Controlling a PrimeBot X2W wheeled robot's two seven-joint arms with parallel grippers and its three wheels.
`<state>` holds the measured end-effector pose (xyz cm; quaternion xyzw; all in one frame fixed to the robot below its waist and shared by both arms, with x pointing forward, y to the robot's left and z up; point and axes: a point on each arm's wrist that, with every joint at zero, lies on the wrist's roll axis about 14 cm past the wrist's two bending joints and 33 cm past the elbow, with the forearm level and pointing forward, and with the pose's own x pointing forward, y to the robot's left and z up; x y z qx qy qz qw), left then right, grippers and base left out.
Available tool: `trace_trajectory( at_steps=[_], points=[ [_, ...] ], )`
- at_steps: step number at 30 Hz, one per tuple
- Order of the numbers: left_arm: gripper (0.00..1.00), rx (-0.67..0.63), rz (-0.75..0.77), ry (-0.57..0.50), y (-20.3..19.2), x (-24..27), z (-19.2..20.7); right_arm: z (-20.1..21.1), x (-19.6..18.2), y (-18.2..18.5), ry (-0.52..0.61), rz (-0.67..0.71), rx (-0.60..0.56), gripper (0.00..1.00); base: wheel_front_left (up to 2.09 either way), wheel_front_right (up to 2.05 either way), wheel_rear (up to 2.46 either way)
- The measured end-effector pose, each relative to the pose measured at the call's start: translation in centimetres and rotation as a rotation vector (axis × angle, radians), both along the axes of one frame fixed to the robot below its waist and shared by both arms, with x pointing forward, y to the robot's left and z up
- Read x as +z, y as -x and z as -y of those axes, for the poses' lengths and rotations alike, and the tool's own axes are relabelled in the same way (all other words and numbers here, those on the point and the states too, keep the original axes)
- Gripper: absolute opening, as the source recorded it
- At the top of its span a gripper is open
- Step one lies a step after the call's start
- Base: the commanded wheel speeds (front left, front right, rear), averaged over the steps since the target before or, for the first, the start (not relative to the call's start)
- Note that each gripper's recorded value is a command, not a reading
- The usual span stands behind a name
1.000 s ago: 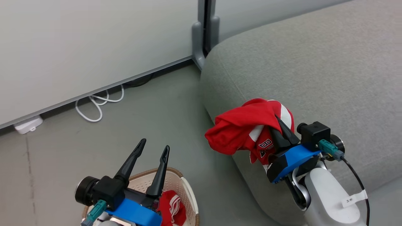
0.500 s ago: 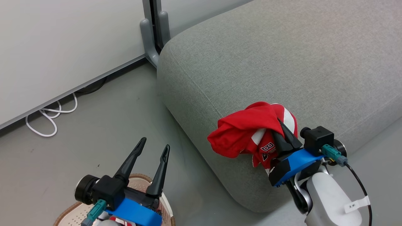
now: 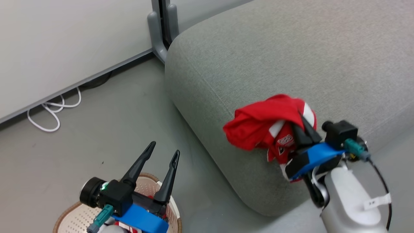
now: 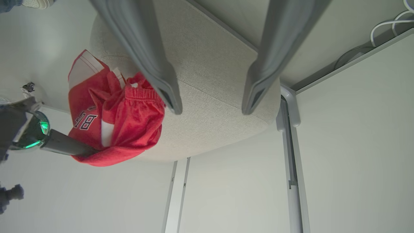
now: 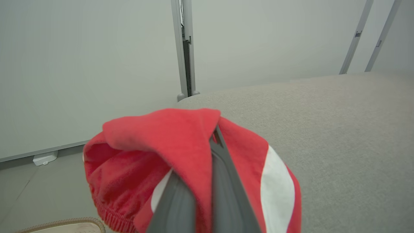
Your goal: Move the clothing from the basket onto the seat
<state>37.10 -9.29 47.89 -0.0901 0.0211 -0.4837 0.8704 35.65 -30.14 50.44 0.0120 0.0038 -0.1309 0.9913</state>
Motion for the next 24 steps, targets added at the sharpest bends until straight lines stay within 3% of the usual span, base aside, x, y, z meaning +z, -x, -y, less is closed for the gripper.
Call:
trace_trajectory(
  at_steps=[15,24],
  points=[
    [1.00,0.032,-0.013,0.012,-5.4,-3.2,-1.9,6.3,7.5,-12.3,0.187,0.102,-0.109,0.00,0.00,0.00,0.00],
    [1.00,0.045,-0.033,-0.008,-8.4,-7.3,-3.4,11.6,7.2,-17.1,0.270,0.103,-0.251,0.00,0.00,0.00,0.00]
  ],
)
